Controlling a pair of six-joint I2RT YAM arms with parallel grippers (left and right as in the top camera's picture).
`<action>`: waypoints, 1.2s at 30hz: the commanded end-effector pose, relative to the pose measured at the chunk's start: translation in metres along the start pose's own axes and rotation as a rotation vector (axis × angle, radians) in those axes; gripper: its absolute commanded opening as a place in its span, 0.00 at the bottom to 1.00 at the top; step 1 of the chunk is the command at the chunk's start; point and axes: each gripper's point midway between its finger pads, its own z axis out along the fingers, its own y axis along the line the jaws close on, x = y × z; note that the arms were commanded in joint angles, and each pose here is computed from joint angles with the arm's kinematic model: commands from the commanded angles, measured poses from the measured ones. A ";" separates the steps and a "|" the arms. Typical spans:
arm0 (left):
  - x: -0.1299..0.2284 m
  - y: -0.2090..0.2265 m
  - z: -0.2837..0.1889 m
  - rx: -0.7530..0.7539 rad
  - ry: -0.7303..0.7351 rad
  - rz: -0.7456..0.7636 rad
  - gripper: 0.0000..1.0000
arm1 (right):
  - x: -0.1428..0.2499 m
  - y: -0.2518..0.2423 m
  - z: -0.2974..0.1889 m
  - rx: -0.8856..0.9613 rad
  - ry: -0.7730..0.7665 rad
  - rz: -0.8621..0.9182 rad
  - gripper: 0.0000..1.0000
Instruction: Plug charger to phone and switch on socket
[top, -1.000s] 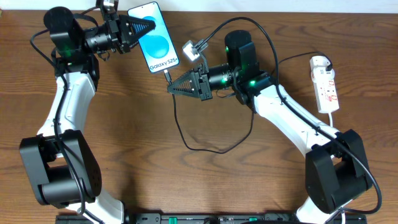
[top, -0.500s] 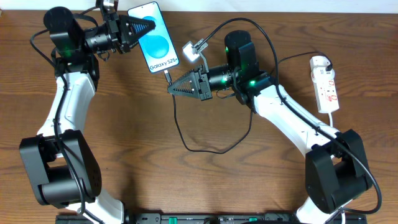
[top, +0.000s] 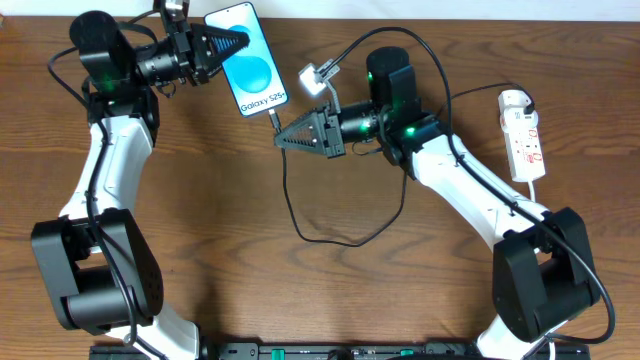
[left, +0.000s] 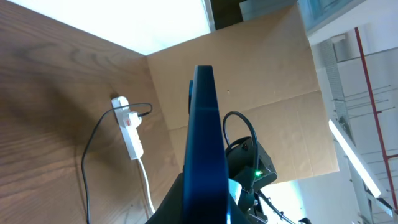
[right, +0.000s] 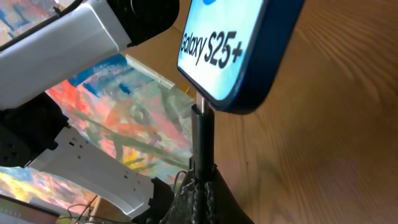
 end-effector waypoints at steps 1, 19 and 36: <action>0.001 -0.009 0.000 0.011 0.021 0.050 0.08 | -0.006 0.008 -0.006 0.003 -0.016 -0.024 0.01; 0.001 -0.009 0.000 0.010 0.019 0.053 0.08 | 0.000 0.011 0.003 -0.003 0.003 -0.008 0.01; 0.001 -0.009 0.001 0.011 0.021 0.053 0.08 | 0.000 0.011 0.005 0.000 0.003 -0.008 0.01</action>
